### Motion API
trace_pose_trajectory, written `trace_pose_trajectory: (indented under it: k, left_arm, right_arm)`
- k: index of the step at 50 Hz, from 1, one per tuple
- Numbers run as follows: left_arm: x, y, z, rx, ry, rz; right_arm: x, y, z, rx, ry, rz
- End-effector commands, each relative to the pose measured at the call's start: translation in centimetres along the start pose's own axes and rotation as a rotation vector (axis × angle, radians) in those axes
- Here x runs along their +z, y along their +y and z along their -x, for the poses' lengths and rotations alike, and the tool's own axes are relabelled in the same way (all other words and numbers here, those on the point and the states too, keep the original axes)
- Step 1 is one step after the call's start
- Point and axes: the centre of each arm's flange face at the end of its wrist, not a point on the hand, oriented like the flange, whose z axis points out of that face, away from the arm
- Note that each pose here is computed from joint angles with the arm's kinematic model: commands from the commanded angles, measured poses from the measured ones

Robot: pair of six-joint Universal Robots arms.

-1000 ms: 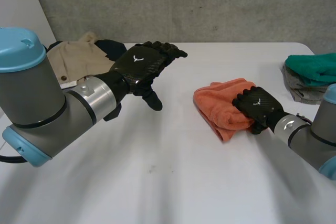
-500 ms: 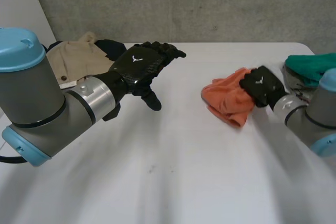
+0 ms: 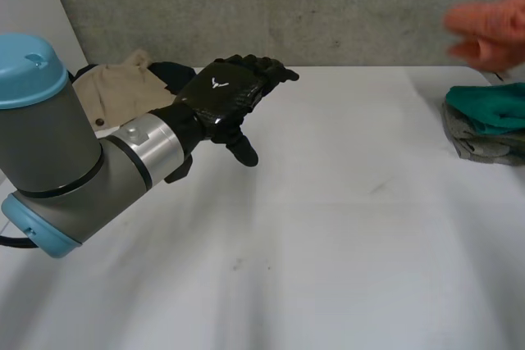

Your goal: Fold the laundry.

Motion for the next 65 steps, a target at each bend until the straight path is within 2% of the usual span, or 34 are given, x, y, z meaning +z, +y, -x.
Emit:
trace_pose_trajectory:
  k: [1,8,19,26,29,33,34,38,40,41,43,46,47,48,51,52,56,58,59,61,65]
  left_arm:
    - [0.0,-0.4,-0.3,0.010,0.006,-0.020]
    - [0.0,-0.2,-0.9,0.007,0.018,-0.012]
    - [0.0,-0.8,-1.7,0.015,0.038,-0.030]
    - [-0.3,-1.7,-1.8,0.023,0.036,-0.052]
    - [-0.5,-2.3,-1.9,0.028,0.037,-0.065]
    - [-0.8,-3.4,-2.0,0.023,0.037,-0.094]
    - [-0.9,-4.1,-2.1,0.020,0.040,-0.115]
    - [-1.0,-6.5,-1.8,0.015,0.031,-0.193]
    - [-1.1,-7.8,-1.5,0.014,0.022,-0.236]
    - [-1.2,-9.2,-1.0,0.008,0.008,-0.282]
    - [-1.5,-10.6,-0.5,0.000,-0.014,-0.330]
    - [-1.6,-12.2,1.7,0.001,-0.123,-0.388]
    - [-1.6,-12.4,2.6,0.004,-0.162,-0.393]
    - [-1.8,-12.5,5.1,0.015,-0.253,-0.402]
    - [-2.1,-11.4,9.7,0.051,-0.401,-0.374]
    - [-2.1,-10.1,12.3,0.092,-0.471,-0.333]
    - [-1.7,-5.1,18.0,0.234,-0.595,-0.167]
    - [-1.5,-3.1,19.8,0.287,-0.623,-0.101]
    - [-1.2,-0.1,21.8,0.337,-0.645,-0.019]
    - [-0.9,2.4,23.3,0.364,-0.651,0.043]
    - [0.1,8.2,25.3,0.402,-0.593,0.147]
  right_arm:
    - [-4.9,9.6,-0.9,0.052,-0.053,0.128]
    - [-8.8,13.2,-1.1,0.096,-0.042,0.227]
    - [-8.8,8.2,-3.3,0.085,-0.036,0.237]
    - [-9.6,4.5,-6.1,0.077,0.053,0.338]
    - [-11.2,3.2,-9.0,-0.007,0.142,0.457]
    - [-12.1,0.8,-11.8,-0.232,0.224,0.599]
    - [-11.7,-0.2,-12.6,-0.351,0.258,0.614]
    - [-9.5,-3.4,-14.1,-0.588,0.360,0.573]
    - [-7.6,-5.0,-12.6,-0.597,0.357,0.475]
    - [-5.6,-6.7,-10.1,-0.568,0.337,0.363]
    - [-4.0,-9.2,-7.5,-0.513,0.316,0.243]
    - [-3.0,-13.4,-2.8,-0.392,0.236,0.073]
    - [-3.0,-14.2,-1.6,-0.363,0.203,0.041]
    - [-3.4,-15.7,1.1,-0.298,0.123,-0.016]
    - [-4.8,-16.6,5.8,-0.212,-0.026,-0.056]
    - [-6.0,-16.8,9.1,-0.170,-0.130,-0.069]
    - [-9.7,-16.8,16.1,-0.101,-0.336,-0.043]
    - [-11.1,-16.3,17.6,-0.102,-0.375,-0.010]
    - [-12.4,-15.7,18.7,-0.113,-0.408,0.025]
    - [-13.6,-15.0,19.4,-0.132,-0.436,0.057]
    - [-15.6,-13.8,20.4,-0.196,-0.475,0.120]
